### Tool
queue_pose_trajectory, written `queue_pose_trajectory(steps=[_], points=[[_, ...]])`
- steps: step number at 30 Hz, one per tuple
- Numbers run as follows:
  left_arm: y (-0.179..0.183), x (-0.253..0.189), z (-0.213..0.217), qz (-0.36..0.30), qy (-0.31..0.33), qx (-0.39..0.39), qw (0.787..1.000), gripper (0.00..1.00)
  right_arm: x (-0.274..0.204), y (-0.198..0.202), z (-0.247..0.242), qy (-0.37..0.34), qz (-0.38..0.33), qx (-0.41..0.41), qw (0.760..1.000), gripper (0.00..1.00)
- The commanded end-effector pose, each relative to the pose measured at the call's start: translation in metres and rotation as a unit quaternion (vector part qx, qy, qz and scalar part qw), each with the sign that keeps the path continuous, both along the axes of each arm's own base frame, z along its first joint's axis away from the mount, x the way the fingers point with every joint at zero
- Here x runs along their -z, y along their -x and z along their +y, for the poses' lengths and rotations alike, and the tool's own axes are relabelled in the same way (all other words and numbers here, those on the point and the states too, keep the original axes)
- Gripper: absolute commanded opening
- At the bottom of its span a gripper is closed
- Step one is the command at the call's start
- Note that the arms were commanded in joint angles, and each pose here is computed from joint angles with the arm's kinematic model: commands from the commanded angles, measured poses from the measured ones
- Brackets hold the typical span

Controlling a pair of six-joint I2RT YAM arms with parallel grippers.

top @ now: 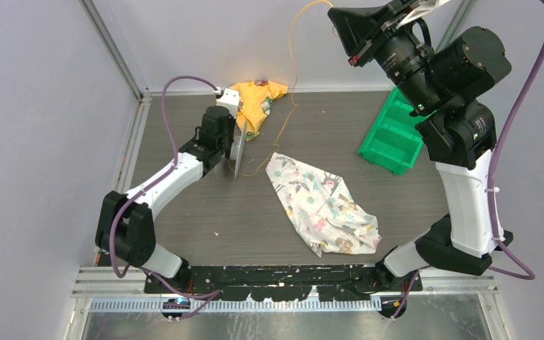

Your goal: Wrap the cables

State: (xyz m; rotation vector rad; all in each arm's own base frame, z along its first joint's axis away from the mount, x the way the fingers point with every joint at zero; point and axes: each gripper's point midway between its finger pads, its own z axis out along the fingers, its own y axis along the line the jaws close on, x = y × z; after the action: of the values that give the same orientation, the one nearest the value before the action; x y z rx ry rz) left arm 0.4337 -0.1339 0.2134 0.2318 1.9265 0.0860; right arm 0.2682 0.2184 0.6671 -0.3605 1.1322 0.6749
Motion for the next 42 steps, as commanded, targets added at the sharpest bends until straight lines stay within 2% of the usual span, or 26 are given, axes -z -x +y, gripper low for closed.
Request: queue_pose_trajectory(steps=[1,3,6,11,18,22,26,31,36,40,42], points=[[-0.006,0.0,-0.005,-0.022,-0.09,-0.003,0.996,0.0,-0.03,0.002,-0.038,-0.05,-0.024,0.065,0.996,0.01],[-0.007,0.0,-0.004,-0.029,-0.116,-0.016,0.993,0.0,-0.034,0.0,-0.051,-0.057,-0.028,0.091,0.994,0.01],[-0.009,-0.002,-0.002,-0.033,-0.117,-0.026,0.992,0.0,-0.038,0.0,-0.065,-0.058,-0.032,0.121,0.99,0.01],[-0.01,0.003,-0.004,-0.027,-0.142,-0.013,0.989,0.0,-0.043,0.001,-0.089,-0.054,-0.043,0.174,0.982,0.01],[-0.01,-0.016,0.005,-0.061,-0.204,-0.033,0.977,0.0,-0.049,0.013,-0.109,-0.051,-0.058,0.207,0.975,0.01],[-0.01,-0.036,0.01,-0.097,-0.2,-0.061,0.973,0.0,-0.046,0.012,-0.112,-0.048,-0.052,0.214,0.974,0.01],[-0.007,-0.054,0.006,-0.12,-0.183,-0.055,0.974,0.0,-0.042,0.008,-0.112,-0.043,-0.046,0.222,0.973,0.01],[-0.006,-0.06,0.005,-0.129,-0.215,-0.05,0.967,0.0,-0.042,0.007,-0.117,-0.043,-0.046,0.233,0.97,0.01],[-0.001,-0.075,0.007,-0.166,-0.181,-0.061,0.968,0.0,-0.043,0.01,-0.122,-0.047,-0.046,0.241,0.968,0.01],[0.0,-0.071,0.0,-0.195,-0.203,-0.026,0.959,0.0,-0.045,0.012,-0.133,-0.042,-0.051,0.268,0.961,0.01],[0.0,-0.062,-0.007,-0.181,-0.232,0.016,0.956,0.0,-0.045,0.013,-0.143,-0.035,-0.052,0.292,0.954,0.01]])
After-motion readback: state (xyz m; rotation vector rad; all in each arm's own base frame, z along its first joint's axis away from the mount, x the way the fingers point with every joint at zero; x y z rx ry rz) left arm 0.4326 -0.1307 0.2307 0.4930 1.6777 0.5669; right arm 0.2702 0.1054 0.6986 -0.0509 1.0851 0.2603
